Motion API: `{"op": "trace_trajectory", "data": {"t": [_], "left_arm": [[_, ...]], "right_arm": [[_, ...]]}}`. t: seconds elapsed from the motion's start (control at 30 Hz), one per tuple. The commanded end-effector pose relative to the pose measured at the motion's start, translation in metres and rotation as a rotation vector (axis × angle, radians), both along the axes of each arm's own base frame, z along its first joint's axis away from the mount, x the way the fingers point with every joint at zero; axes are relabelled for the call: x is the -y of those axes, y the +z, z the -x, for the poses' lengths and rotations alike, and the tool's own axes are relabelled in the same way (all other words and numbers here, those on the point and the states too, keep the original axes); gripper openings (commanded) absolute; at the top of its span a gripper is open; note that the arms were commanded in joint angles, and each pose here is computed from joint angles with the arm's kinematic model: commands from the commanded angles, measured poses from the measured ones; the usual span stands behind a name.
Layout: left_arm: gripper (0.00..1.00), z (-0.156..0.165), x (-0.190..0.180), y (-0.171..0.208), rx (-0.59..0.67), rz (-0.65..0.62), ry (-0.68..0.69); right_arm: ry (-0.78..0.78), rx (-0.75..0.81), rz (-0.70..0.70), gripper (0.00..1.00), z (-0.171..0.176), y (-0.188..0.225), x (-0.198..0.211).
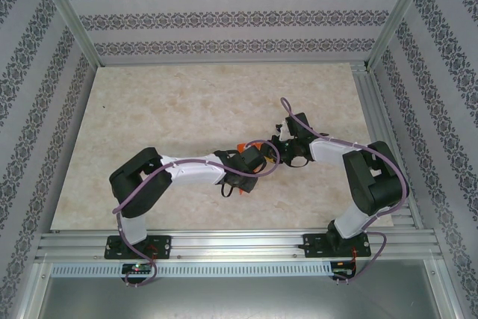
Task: Fold a paper plane with a square sheet of paper (fold left side to right side)
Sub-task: Fold the wing for the fifth time at the center of the table.
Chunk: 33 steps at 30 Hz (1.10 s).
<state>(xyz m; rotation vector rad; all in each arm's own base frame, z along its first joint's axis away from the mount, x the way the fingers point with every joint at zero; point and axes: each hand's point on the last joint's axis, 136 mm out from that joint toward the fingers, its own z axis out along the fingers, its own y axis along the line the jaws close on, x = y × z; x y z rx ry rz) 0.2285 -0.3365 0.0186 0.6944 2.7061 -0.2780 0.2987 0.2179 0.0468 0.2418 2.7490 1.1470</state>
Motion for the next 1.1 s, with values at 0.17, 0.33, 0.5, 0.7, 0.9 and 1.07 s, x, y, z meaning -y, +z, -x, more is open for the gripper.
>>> {"op": "trace_trajectory", "data": {"t": [0.17,0.33,0.5,0.7,0.9,1.07], "left_arm": [[0.35,0.004,0.007,-0.002,-0.012,0.041,0.023],[0.32,0.002,0.01,0.004,-0.028,0.115,0.045],[0.3,-0.001,0.005,0.006,-0.046,0.185,0.082],[0.29,-0.003,0.0,0.008,-0.064,0.261,0.121],[0.29,-0.005,-0.003,0.009,-0.075,0.317,0.145],[0.28,-0.005,-0.006,0.008,-0.084,0.348,0.166]], "right_arm": [[-0.004,0.072,0.048,0.34,-0.003,0.017,0.016],[-0.033,0.088,0.043,0.41,0.005,0.021,0.029],[-0.025,0.1,0.027,0.45,0.015,0.021,0.031],[-0.015,0.083,-0.007,0.44,0.025,0.015,0.024],[0.01,0.069,-0.04,0.38,0.028,0.01,0.003],[0.031,0.057,-0.053,0.35,0.026,0.005,-0.017]]}}
